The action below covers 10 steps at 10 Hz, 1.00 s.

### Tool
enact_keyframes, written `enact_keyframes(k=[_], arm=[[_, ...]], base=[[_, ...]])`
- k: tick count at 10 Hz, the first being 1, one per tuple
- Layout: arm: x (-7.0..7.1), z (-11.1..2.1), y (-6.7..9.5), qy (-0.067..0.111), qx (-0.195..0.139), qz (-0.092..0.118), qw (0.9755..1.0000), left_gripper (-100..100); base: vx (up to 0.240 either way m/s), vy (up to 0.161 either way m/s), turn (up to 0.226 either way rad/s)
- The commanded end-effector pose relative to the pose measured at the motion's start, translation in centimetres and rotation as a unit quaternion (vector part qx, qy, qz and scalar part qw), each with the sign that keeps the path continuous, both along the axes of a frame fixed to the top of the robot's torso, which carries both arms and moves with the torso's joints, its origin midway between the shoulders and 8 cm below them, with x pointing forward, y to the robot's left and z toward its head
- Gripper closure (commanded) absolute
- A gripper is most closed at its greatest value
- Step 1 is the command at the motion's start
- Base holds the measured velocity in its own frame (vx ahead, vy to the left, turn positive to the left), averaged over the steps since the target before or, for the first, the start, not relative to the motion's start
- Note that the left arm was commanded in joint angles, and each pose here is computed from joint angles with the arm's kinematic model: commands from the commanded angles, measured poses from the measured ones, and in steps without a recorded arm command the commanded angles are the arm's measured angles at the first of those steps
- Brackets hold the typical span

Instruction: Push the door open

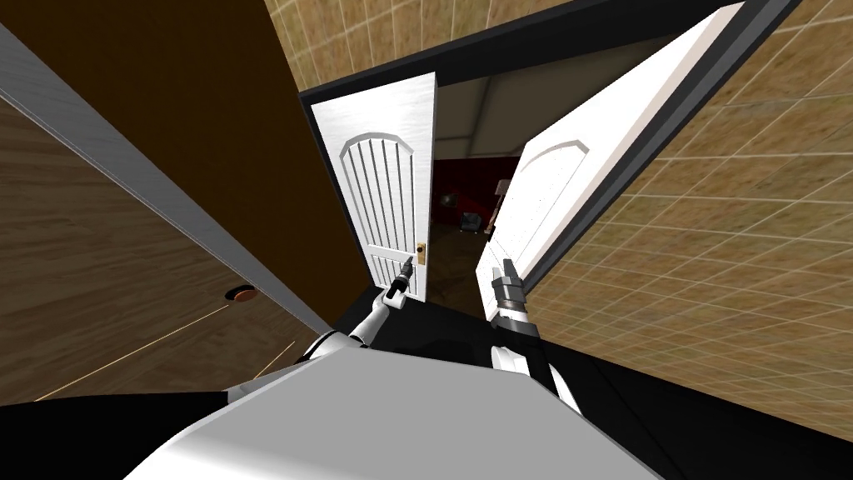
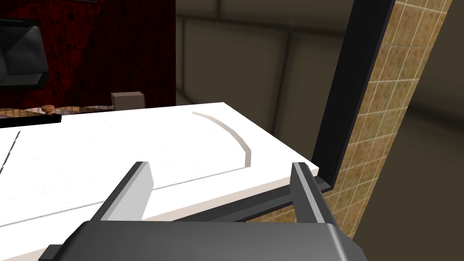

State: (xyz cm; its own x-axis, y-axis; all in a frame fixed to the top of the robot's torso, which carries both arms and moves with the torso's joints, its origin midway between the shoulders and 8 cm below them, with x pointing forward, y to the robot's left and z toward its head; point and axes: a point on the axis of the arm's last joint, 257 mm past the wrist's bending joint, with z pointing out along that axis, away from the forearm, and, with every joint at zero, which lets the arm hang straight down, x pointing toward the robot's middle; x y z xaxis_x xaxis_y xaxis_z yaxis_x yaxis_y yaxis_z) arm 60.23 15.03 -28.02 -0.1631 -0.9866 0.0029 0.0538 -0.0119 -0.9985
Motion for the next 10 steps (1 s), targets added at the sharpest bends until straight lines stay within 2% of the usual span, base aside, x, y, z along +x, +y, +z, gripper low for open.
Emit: enact_keyframes(k=[1, 4, 6, 10], arm=[[0.4, -0.5, -0.7, 0.007, 0.002, -0.005, 1.0, -100], [0.9, -1.4, -1.7, 0.023, 0.005, -0.012, 0.9996, -100], [1.0, -1.4, -0.7, 0.019, 0.009, -0.007, 0.9997, -100], [1.1, -1.4, 0.2, 0.02, 0.013, 0.0, 0.9997, -100]], base=[[0.094, 0.043, -0.002], [0.079, 0.05, -0.004], [0.07, 0.004, -0.014], [0.196, -0.037, -0.022]])
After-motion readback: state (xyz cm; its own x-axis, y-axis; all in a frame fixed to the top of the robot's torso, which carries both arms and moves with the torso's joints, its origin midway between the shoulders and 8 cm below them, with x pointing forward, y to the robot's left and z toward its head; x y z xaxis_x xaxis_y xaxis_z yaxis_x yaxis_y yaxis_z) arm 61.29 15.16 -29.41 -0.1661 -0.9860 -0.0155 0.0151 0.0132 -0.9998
